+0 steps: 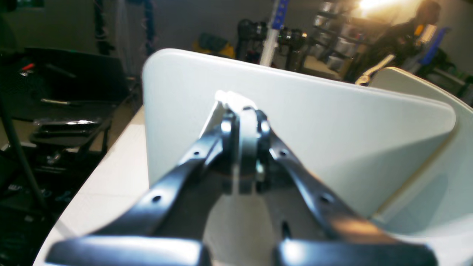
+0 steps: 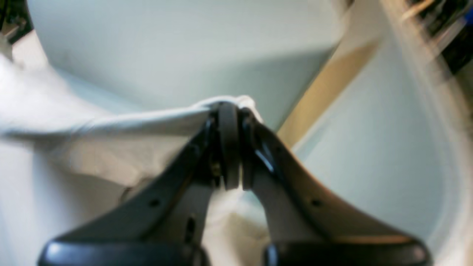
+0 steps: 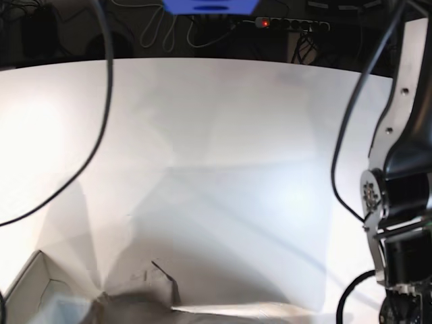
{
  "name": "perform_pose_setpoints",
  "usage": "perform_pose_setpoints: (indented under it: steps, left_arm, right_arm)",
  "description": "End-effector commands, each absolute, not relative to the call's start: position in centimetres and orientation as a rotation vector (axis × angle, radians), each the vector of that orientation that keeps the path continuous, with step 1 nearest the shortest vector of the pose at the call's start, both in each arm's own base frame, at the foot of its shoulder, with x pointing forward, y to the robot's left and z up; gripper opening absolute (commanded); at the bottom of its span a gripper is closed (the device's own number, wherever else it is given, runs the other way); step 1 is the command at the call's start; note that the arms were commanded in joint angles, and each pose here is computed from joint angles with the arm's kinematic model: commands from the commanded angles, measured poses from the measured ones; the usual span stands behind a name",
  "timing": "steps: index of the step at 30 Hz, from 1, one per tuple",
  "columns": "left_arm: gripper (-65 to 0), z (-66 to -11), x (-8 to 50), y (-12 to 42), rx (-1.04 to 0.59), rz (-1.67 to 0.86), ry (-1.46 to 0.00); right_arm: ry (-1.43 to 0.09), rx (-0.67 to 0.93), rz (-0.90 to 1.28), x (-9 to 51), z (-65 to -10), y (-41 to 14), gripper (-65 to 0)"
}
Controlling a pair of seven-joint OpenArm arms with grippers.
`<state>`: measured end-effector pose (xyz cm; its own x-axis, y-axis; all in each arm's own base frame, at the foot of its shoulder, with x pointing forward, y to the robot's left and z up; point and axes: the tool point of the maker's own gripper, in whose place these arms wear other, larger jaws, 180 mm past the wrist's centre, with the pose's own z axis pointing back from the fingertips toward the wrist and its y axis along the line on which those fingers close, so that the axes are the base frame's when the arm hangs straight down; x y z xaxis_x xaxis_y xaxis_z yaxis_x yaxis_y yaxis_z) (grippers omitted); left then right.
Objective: Layout the t-shirt on the table in an organized manner, then fold the t-shirt properly
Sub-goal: 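Swing the held shirt down and lay it across the table with both grippers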
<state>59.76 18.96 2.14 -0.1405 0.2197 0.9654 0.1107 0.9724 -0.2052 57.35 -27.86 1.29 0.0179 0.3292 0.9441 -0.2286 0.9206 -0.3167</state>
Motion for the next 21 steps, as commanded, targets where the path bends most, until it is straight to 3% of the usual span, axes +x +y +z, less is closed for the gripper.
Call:
perform_pose_setpoints:
  steps: [1, 4, 10, 21]
  left_arm:
    - [-65.0, 4.1, 59.3, 19.5, -0.247, 0.102, -1.779]
    - [-65.0, 0.9, 58.4, 19.3, -0.234, 0.093, -1.752]
    - [-65.0, -4.8, 55.3, 18.9, -0.201, 0.065, -1.716]
    - [-65.0, -12.0, 45.8, 24.2, -0.037, 0.091, -1.682]
  right_arm:
    - [-1.614, -0.091, 0.445, 56.6, 5.9, -27.6, -65.0]
    - [-1.602, -0.116, 0.437, 55.5, 3.8, -28.3, -65.0]
    - [-1.490, -0.128, 0.470, 51.5, -6.7, -26.7, -65.0]
    - [-1.295, -0.047, 0.556, 39.6, -21.9, -21.0, -65.0]
